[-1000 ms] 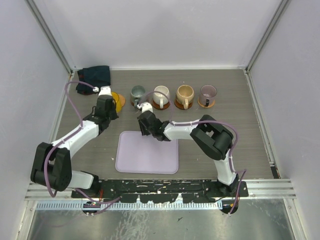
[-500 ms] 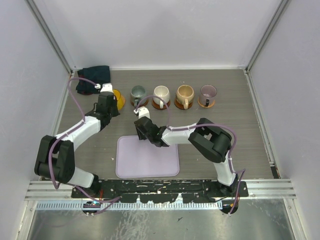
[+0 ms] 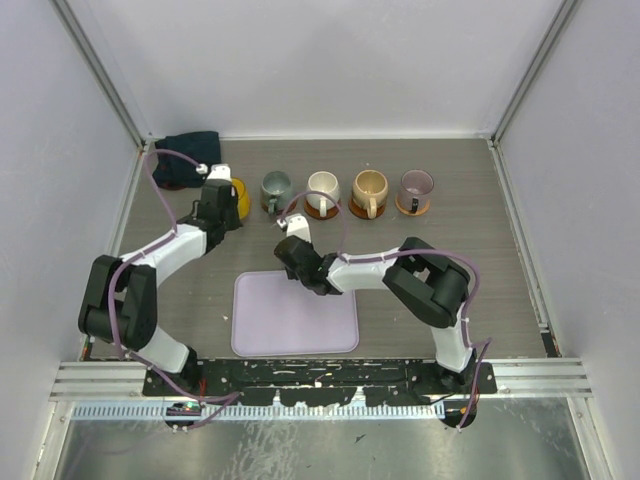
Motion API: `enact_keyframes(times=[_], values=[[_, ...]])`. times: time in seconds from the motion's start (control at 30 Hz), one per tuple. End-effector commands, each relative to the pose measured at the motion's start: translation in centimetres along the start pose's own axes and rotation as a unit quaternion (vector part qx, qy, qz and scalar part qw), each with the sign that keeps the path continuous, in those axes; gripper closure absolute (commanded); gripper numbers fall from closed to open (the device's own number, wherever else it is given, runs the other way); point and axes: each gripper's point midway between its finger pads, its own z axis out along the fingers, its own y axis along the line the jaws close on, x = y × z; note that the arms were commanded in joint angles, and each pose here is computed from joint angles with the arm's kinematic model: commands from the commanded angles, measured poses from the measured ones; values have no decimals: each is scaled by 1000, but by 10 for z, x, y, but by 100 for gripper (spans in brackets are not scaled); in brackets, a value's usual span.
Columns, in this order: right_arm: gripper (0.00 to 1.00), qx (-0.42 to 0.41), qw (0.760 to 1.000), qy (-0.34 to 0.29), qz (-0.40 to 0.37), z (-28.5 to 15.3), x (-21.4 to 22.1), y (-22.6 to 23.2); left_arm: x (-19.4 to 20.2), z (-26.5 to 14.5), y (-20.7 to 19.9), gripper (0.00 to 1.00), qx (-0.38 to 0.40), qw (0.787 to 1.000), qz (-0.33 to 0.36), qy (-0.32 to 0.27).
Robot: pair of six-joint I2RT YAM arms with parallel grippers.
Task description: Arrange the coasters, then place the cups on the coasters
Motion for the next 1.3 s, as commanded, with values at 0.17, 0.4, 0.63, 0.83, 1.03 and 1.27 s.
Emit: enact_keyframes(times=[0.17,0.4,0.63,0.83,1.03,1.27], values=[[62,35,998,42,5,-16,28,-27,-80,9,-16,100,21,993,-13,-112],[62,35,999,40,3,-16,23,-24,-78,21,-10,100,9,994,-11,-104],[62,35,998,47,18,-22,27,-26,-81,27,-8,100,8,994,-12,-106],[62,33,997,64,29,-25,39,-27,-84,33,-7,100,7,994,-15,-110],[63,38,996,69,28,-26,44,-31,-80,40,-5,100,4,994,-17,-104],[62,68,997,33,16,-27,16,-39,-79,46,-3,100,1,994,-21,-105]])
